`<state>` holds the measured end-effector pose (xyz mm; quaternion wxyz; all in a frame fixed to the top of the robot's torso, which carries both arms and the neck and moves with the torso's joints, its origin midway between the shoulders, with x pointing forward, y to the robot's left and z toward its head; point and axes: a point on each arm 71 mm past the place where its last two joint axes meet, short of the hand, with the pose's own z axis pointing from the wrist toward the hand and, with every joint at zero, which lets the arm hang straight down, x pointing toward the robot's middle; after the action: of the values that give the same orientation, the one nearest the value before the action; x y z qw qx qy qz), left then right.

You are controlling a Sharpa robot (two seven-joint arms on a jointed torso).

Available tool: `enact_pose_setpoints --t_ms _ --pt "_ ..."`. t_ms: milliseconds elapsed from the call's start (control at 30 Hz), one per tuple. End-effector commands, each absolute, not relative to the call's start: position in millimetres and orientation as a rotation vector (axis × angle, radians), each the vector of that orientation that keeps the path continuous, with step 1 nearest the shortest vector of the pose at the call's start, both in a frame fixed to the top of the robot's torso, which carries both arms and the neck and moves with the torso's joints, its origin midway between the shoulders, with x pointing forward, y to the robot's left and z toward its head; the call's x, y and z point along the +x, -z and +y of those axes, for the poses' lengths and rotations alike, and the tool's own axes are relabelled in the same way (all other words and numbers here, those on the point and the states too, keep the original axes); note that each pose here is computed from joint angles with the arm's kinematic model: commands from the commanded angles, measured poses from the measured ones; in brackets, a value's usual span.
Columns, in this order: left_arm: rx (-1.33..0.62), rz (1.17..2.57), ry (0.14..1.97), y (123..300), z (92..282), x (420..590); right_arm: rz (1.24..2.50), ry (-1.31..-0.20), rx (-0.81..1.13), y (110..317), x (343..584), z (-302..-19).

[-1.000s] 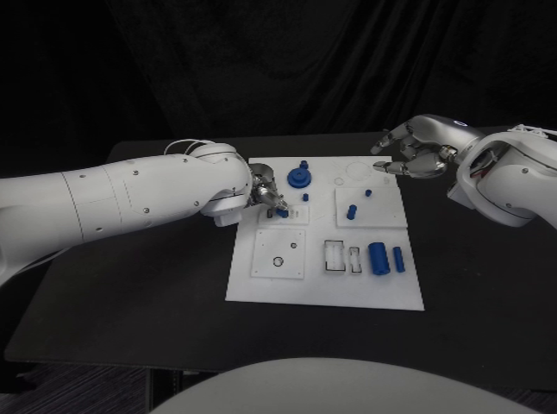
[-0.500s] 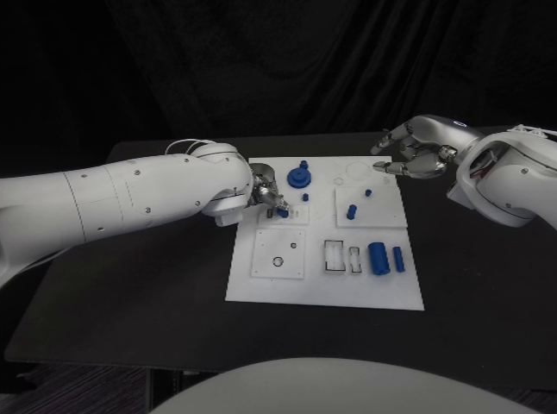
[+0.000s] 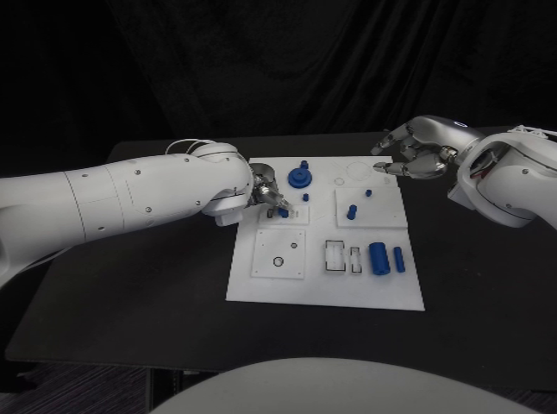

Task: Assemble the parts on the task board

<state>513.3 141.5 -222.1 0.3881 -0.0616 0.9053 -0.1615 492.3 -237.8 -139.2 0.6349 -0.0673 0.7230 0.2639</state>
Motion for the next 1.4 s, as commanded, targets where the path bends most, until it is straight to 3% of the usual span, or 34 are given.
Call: enact_pose_setpoints --t_ms 33,1400 --pt "-0.130 2.310 0.434 223.1 138.3 512.0 1.663 -0.585 -0.139 140.7 492.7 -239.2" --pt "-0.116 2.311 0.452 223.2 136.0 512.2 1.676 -0.577 -0.137 142.8 493.3 -240.1"
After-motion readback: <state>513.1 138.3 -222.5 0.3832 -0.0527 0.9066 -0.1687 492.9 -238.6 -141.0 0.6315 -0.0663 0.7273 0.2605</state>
